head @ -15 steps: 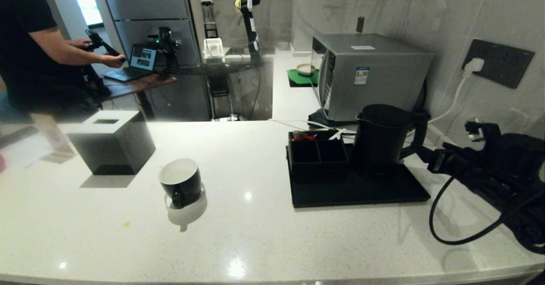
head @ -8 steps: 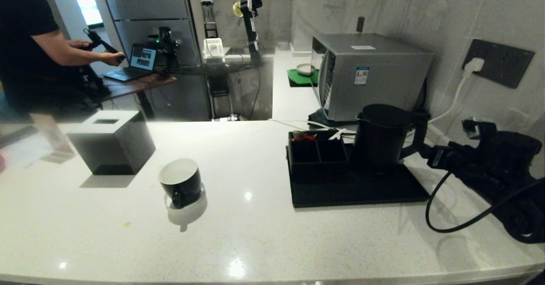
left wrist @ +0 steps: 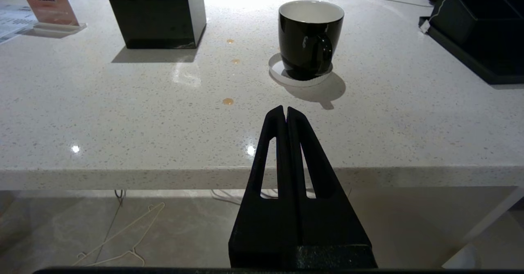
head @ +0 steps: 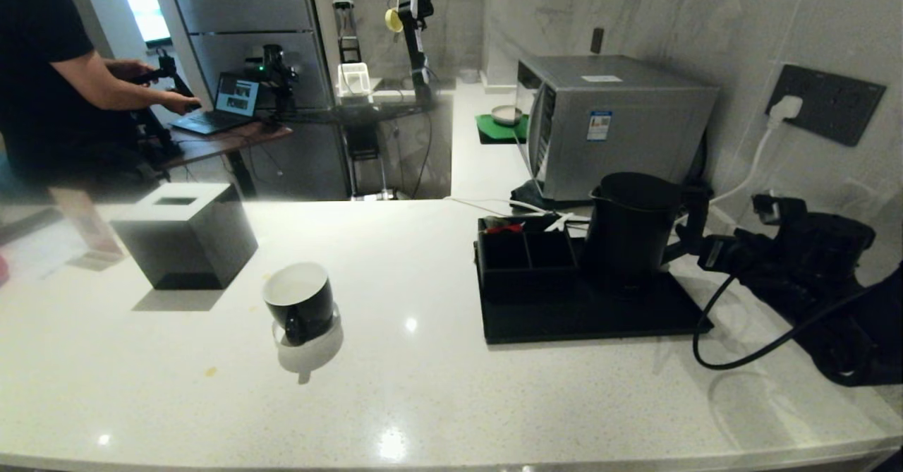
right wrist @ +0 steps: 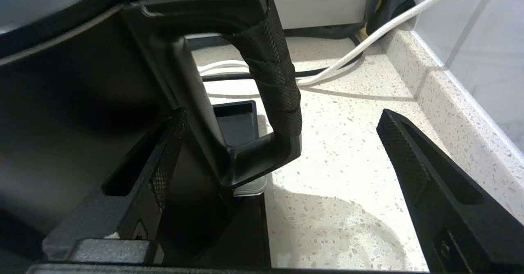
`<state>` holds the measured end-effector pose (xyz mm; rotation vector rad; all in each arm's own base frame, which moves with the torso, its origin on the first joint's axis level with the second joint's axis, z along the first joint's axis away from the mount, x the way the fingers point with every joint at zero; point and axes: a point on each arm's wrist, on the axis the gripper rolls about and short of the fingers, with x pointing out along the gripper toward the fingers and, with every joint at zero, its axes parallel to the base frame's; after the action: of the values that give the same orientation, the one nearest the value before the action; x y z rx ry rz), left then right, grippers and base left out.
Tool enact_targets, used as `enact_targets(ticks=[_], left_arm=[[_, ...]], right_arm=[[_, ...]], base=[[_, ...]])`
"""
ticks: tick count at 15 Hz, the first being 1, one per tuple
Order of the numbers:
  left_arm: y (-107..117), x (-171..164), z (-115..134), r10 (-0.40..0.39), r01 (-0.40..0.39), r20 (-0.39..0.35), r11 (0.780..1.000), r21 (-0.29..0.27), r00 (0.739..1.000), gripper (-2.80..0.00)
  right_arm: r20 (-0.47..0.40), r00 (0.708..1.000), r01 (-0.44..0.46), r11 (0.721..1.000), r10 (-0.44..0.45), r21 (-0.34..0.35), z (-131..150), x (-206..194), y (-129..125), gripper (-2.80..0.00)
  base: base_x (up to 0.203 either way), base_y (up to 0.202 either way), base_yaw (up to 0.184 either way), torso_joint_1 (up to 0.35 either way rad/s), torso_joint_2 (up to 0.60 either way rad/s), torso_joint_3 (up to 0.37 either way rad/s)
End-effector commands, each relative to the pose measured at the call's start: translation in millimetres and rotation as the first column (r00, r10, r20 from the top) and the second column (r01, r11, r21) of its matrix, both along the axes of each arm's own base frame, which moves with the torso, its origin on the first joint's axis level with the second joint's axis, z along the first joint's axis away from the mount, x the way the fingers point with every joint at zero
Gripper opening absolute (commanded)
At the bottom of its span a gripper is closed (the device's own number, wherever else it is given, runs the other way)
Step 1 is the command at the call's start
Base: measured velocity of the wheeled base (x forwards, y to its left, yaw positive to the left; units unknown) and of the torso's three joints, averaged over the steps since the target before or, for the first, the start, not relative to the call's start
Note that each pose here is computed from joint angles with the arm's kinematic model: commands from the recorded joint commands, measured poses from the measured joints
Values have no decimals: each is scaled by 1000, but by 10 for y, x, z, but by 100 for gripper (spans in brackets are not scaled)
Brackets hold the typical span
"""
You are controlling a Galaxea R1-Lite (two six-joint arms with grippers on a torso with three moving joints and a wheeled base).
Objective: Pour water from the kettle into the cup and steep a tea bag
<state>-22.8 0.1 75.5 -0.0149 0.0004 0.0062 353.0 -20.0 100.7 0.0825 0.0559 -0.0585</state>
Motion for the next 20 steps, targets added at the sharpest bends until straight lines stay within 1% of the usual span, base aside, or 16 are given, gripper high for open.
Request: enact_targets(ticks=[1, 5, 14, 20], left_arm=[[0, 0, 0, 1, -1, 0, 1000, 0, 1000, -280], [0, 0, 0, 0, 0, 0, 1000, 0, 1000, -280], [0, 0, 0, 1, -1, 0, 1000, 0, 1000, -280], [0, 0, 0, 1, -1, 0, 1000, 0, 1000, -280]], right_arm=[[3, 1000, 2, 1000, -2, 0, -25, 30, -3, 0], [37, 999, 2, 1000, -2, -2, 16, 148, -9, 0], [80, 997, -3, 1000, 4, -4, -1, 401, -7, 0], [89, 996, -4, 1000, 4, -6, 3, 414, 0, 0]], base=[[0, 0, 0, 0, 0, 0], [0, 0, 0, 0, 0, 0], [0, 0, 0, 0, 0, 0], [0, 0, 0, 0, 0, 0]])
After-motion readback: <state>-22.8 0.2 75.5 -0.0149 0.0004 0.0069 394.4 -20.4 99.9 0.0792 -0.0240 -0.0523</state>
